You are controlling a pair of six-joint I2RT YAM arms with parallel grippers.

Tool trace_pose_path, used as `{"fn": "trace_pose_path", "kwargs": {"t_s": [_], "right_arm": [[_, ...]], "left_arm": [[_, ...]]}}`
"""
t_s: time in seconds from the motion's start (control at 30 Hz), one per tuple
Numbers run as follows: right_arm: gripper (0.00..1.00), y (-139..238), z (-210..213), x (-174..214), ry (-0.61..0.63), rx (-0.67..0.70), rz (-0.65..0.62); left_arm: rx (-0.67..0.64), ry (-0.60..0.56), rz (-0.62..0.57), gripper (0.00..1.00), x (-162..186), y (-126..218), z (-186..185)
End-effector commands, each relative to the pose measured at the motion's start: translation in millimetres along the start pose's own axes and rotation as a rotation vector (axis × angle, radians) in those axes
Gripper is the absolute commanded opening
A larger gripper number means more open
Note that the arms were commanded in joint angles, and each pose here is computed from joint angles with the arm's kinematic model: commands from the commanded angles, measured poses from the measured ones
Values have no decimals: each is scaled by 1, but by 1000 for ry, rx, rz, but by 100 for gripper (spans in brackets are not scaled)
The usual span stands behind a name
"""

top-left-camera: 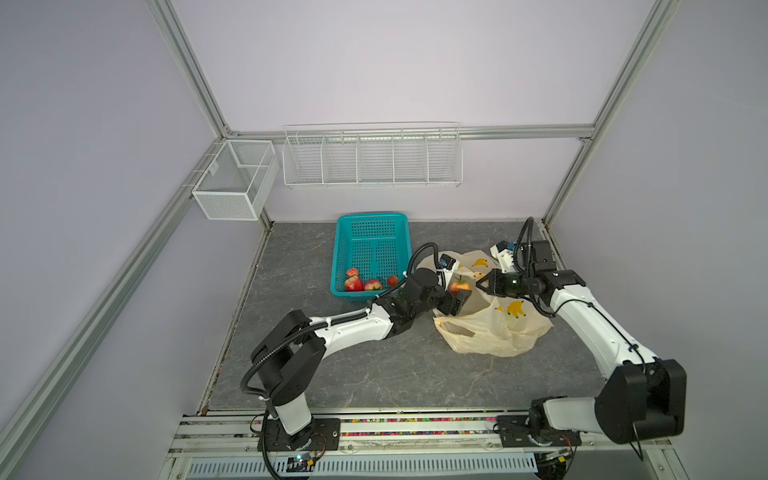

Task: Place the fake fruits into the plastic bag and tie a complex knot
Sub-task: 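Carry the peach into the bag with the left gripper while the right holds it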

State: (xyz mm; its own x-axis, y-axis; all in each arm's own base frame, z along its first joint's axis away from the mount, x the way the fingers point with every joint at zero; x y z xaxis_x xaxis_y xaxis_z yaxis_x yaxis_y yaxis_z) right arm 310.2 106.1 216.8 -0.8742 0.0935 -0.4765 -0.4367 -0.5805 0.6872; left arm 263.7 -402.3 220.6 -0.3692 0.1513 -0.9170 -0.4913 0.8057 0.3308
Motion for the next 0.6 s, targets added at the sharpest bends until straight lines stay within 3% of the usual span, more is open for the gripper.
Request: {"fn": "trace_pose_path", "kwargs": {"t_s": [0.0,0.23,0.57], "right_arm": [[7,-2,-2,1,7,0,7],[7,-5,1,1,-9,-20,8],[7,-8,-2,-1,-9,-8,10]], "left_arm": [[13,-30,23,80,5,2,1],[-18,2,79,75,35,-44,12],[-10,51,32,94,39,-75,15]]}}
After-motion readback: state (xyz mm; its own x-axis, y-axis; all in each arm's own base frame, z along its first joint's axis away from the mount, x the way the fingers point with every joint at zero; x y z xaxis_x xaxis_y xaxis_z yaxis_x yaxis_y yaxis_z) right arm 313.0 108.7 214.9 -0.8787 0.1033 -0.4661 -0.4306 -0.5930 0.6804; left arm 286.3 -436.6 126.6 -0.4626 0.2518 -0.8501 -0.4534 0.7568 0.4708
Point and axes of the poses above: each gripper's point midway between its finger pads, its own y axis back along the fingers, its own z axis along the line the jaws close on, x = y × z, the point moved 5 cm from there along y, back along the fingers, and after that the axes turned 1 degree about y, right-handed, at the moved point
